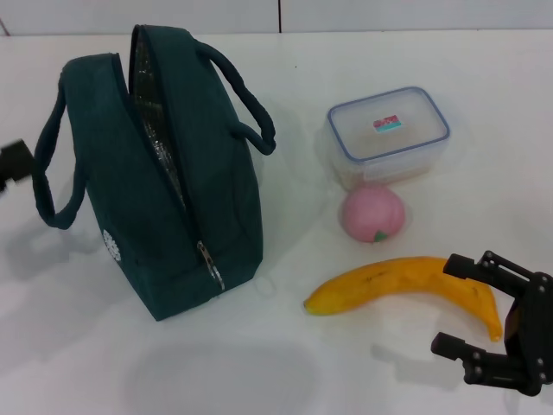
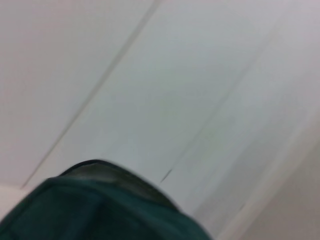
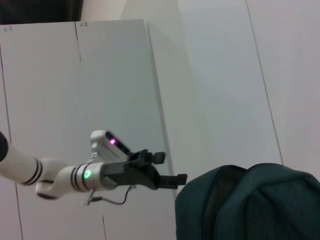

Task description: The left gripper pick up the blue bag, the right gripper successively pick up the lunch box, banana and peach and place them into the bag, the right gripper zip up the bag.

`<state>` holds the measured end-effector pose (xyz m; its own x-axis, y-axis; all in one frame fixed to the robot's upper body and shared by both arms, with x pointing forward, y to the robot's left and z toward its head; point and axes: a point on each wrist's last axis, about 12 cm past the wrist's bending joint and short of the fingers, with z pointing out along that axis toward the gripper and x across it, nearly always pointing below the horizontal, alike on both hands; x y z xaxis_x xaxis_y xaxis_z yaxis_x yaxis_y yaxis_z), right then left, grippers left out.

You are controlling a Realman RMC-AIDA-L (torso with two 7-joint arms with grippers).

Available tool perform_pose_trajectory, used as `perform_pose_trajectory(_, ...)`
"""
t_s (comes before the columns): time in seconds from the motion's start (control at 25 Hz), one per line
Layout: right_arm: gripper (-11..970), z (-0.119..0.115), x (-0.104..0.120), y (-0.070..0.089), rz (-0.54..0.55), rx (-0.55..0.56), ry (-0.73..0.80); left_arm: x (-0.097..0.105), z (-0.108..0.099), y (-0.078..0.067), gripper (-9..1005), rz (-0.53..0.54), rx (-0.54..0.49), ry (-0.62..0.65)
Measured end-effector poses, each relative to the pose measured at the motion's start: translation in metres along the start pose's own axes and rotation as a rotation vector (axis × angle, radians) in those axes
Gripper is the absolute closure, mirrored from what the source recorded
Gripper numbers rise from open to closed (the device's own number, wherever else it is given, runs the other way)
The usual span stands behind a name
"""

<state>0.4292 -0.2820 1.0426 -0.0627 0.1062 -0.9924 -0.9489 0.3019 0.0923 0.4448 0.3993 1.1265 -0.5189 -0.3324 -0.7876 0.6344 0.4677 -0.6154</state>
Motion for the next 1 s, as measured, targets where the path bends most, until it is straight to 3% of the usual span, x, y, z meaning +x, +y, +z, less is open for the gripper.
perform_pose_trajectory(0.24,91,0.0,0.0,0.0,-0.001,0.003,-0.001,-0.048,0.021,0.005,123,-0.158,-0.113,0.162)
perform_pose_trajectory(0.48,91,0.001,0.0,-0.001,0.004,0.011,-0.006,-0.084,0.052,-0.002,140,-0.233,-0.236,0.33)
perform_pose_trajectory(0.64,91,0.001,0.001,0.0,0.006,0.012,-0.007,-0.093,0.07,-0.006,152,-0.24,-0.289,0.419)
perform_pose_trajectory(1.0,91,0.0,0.001,0.001,0.009,0.016,-0.006,-0.095,0.087,-0.008,178,-0.247,-0.294,0.464)
